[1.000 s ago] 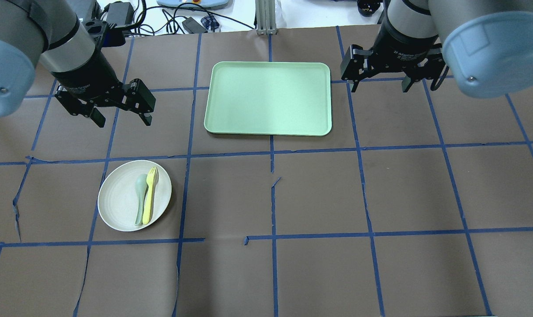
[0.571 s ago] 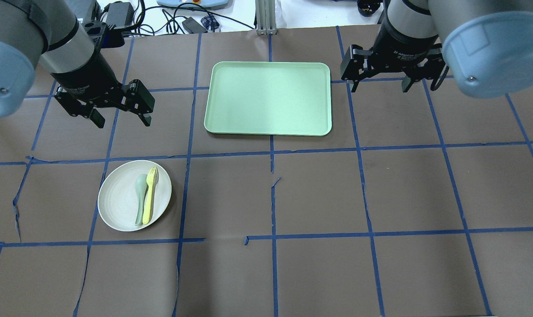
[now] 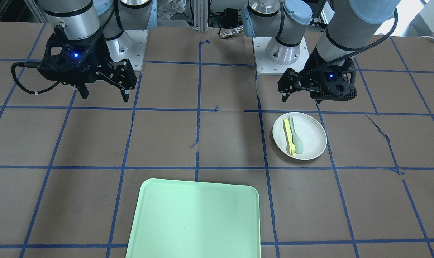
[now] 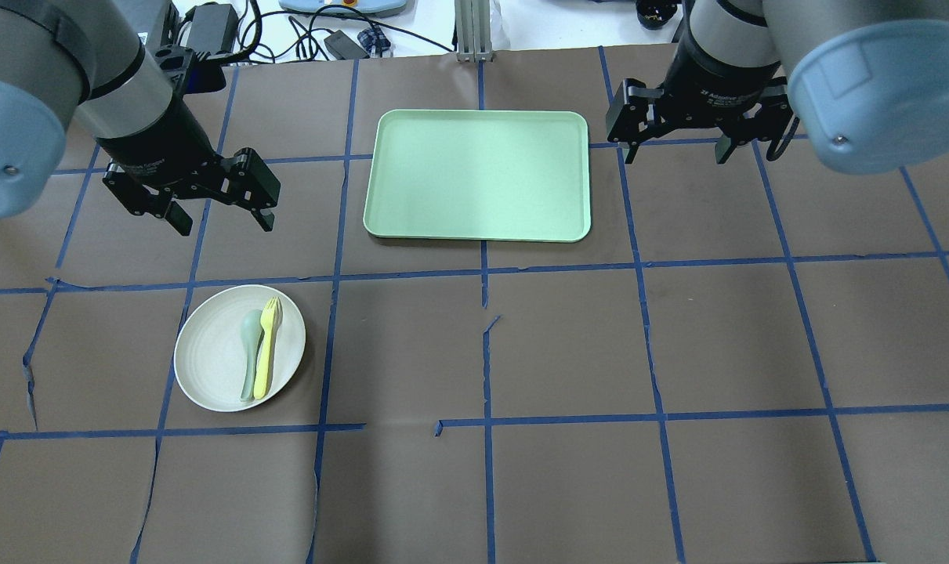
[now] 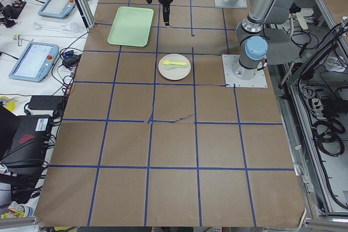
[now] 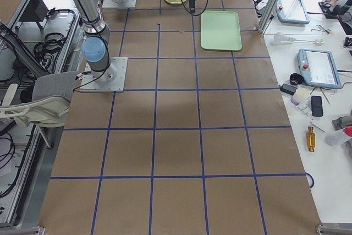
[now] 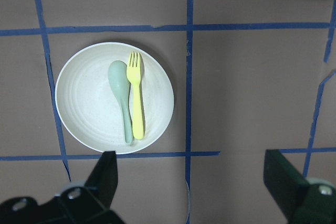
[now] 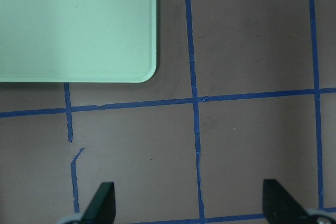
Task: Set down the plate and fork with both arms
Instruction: 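Move the left gripper down to the rim of the white plate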
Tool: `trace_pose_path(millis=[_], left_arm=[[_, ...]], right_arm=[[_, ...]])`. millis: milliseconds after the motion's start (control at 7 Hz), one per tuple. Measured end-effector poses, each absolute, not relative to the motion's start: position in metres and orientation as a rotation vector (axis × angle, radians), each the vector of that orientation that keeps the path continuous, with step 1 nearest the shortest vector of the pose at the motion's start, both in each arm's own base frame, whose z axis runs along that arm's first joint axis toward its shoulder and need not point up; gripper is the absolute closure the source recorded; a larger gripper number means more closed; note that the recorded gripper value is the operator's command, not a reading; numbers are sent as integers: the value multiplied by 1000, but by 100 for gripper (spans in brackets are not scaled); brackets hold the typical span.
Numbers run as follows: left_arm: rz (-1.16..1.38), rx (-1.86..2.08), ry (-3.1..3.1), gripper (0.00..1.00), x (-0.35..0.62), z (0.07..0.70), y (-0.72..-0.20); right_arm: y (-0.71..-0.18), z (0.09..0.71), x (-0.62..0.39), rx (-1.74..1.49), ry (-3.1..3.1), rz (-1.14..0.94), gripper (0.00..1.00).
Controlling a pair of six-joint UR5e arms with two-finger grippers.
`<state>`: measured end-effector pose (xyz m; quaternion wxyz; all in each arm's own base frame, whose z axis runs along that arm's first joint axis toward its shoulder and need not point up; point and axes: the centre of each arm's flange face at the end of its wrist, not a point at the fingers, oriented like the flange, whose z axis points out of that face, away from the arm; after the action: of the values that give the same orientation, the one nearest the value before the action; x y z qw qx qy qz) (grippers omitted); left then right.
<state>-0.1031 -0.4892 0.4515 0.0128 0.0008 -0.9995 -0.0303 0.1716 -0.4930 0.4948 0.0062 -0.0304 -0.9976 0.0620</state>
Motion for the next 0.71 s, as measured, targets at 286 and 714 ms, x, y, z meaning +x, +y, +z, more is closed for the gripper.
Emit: trace_pose_path(millis=[286, 714], left_arm=[[-94, 4, -3121, 0, -98, 449, -492], [-153, 160, -3101, 0, -13, 429, -504]], right_arm=[[-493, 495, 172, -95, -3122, 193, 0], [-493, 495, 172, -95, -3122, 194, 0]])
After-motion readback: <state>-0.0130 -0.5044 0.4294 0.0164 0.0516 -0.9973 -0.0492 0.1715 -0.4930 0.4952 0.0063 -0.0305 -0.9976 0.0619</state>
